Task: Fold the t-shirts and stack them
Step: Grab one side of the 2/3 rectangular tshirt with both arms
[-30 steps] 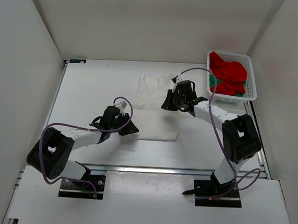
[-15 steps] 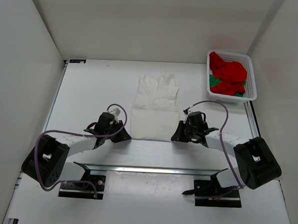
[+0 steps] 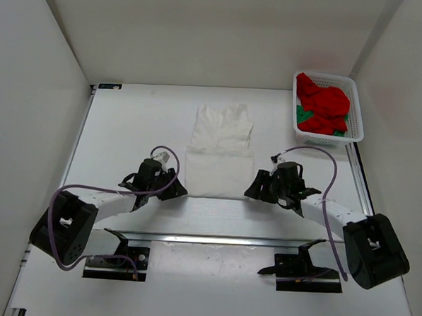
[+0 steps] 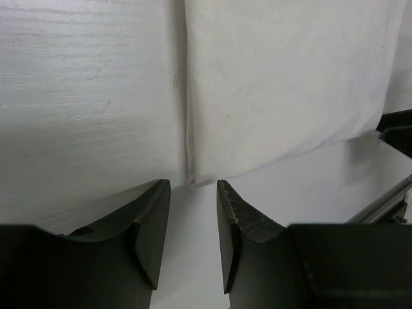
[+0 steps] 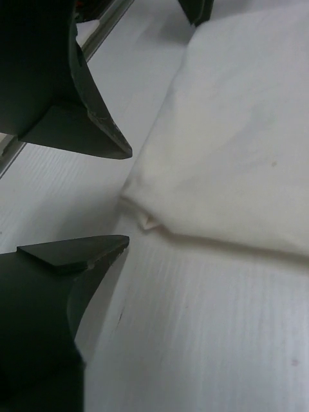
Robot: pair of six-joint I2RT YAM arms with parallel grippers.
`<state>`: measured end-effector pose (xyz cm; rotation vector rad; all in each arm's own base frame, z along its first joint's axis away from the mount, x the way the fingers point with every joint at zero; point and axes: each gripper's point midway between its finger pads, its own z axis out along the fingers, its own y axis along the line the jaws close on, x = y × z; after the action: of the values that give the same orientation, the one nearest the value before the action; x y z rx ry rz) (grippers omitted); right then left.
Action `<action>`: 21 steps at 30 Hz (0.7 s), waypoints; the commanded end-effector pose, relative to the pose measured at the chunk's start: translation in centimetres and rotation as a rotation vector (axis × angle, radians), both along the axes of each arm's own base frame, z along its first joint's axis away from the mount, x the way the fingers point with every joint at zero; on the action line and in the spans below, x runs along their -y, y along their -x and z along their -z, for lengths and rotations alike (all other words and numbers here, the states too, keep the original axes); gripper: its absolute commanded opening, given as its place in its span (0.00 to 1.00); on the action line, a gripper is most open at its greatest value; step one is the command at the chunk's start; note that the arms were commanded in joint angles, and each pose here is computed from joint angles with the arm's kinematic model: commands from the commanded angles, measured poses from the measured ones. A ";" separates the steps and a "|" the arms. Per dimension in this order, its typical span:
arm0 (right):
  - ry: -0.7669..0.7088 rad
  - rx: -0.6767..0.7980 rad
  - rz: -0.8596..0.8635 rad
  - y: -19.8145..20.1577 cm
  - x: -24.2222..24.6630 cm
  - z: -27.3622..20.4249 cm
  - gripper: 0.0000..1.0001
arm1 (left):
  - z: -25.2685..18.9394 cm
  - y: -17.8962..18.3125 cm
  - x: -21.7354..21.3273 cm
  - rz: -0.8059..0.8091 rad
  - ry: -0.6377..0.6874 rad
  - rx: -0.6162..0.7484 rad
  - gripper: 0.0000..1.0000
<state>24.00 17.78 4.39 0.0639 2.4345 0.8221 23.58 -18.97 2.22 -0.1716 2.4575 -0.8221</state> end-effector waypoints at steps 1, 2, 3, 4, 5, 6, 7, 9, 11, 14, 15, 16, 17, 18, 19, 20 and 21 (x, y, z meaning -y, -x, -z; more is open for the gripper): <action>0.007 -0.043 -0.009 0.6 0.2 1.8 0.49 | 0.7 0.6 0.2 0.019 -0.020 -0.012 0.46; -0.013 -0.058 -0.031 0.8 -0.3 2.0 0.49 | 0.9 0.6 0.3 0.011 -0.026 -0.017 0.44; -0.019 -0.071 -0.033 0.7 -0.4 2.3 0.47 | 1.0 0.5 0.1 0.009 -0.025 -0.018 0.41; -0.013 -0.064 -0.035 0.5 -0.6 2.4 0.44 | 1.2 0.7 0.2 0.012 -0.027 -0.023 0.40; -0.007 -0.061 -0.037 0.3 -0.7 2.6 0.42 | 1.2 0.7 0.2 0.012 -0.021 -0.023 0.38; -0.011 -0.067 -0.037 0.2 -0.8 2.8 0.40 | 1.2 0.4 0.2 0.008 -0.024 -0.020 0.37; -0.007 -0.077 -0.027 -0.1 -0.6 3.1 0.36 | 1.2 0.3 0.2 0.006 -0.020 -0.020 0.37; -0.024 -0.083 -0.039 0.0 -0.9 3.3 0.31 | 1.1 0.0 0.5 0.006 -0.012 -0.018 0.34; -0.021 -0.065 -0.024 -0.7 -0.9 3.1 0.17 | 1.1 -0.1 1.1 0.022 -0.007 -0.020 0.29; -0.021 -0.052 -0.045 -0.6 -1.6 2.6 0.03 | 0.8 -0.2 1.4 0.025 0.004 -0.017 0.11; -0.012 -0.069 -0.043 0.0 -1.5 2.9 0.01 | 0.6 -0.1 1.6 0.031 0.004 -0.004 0.07; -0.018 -0.055 -0.051 -0.1 -1.7 2.3 0.00 | 0.3 -0.1 1.4 0.029 -0.001 0.003 0.04; -0.020 -0.056 -0.055 0.2 -1.8 2.3 0.00 | 0.0 -0.1 1.3 0.029 -0.011 0.014 0.03; -0.021 -0.055 -0.057 0.6 -1.9 2.0 0.00 | -0.1 0.1 1.2 0.029 -0.013 0.011 0.00; -0.017 -0.055 -0.061 1.2 -2.0 1.7 0.00 | -0.3 0.5 1.0 0.037 -0.017 0.010 0.00; -0.016 -0.045 -0.077 2.0 -2.3 1.5 0.00 | -0.4 1.1 0.7 0.046 -0.025 0.005 0.00; 0.005 -0.061 -0.065 2.6 -1.9 2.0 0.00 | -0.5 1.4 0.5 0.045 -0.023 0.005 0.00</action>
<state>23.13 19.92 2.49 0.0179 2.4859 0.8908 23.16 -19.99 2.02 -0.1413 2.4728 -0.8282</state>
